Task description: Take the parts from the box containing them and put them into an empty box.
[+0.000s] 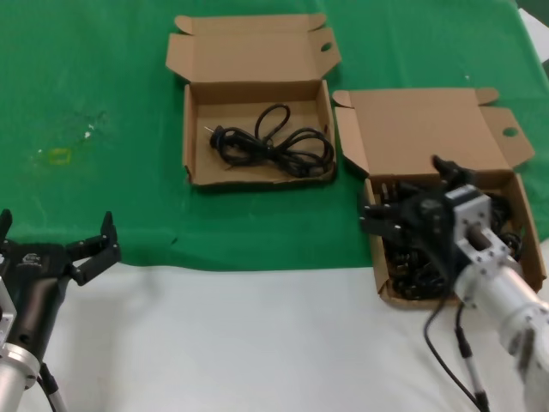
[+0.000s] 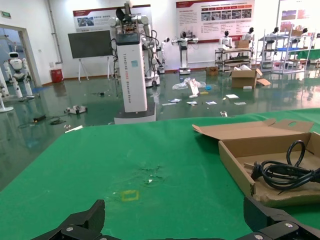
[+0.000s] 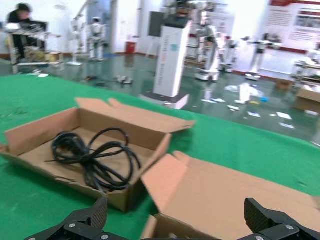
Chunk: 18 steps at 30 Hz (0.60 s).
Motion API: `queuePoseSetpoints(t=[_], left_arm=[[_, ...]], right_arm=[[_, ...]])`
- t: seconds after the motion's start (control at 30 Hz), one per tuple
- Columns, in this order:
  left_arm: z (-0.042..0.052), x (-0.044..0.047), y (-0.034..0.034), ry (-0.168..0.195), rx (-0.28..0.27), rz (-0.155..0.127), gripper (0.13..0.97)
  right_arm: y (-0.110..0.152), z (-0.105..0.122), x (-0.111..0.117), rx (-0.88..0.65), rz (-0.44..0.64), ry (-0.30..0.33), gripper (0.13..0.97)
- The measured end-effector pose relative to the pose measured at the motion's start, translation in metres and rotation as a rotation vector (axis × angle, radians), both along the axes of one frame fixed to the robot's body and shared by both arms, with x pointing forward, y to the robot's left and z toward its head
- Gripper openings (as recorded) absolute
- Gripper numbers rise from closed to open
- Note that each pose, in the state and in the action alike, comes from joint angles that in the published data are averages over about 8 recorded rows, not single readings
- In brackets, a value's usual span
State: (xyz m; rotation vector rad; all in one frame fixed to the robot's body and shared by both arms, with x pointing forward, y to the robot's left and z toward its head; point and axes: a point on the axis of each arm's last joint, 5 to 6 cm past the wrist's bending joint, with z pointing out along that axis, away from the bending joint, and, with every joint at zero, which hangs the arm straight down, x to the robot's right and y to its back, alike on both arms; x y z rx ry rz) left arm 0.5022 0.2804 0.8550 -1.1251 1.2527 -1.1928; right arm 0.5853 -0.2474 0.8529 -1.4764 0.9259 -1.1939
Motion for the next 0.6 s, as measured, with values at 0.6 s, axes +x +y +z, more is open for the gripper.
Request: queuePoseSetpoints(t=[0.6], left_arm=[[0.0, 0.0, 0.0, 0.0, 0.0, 0.0, 0.966]], right_arm=[[-0.027, 0.0, -0.063, 0.134, -0.157, -0.024, 0.966]])
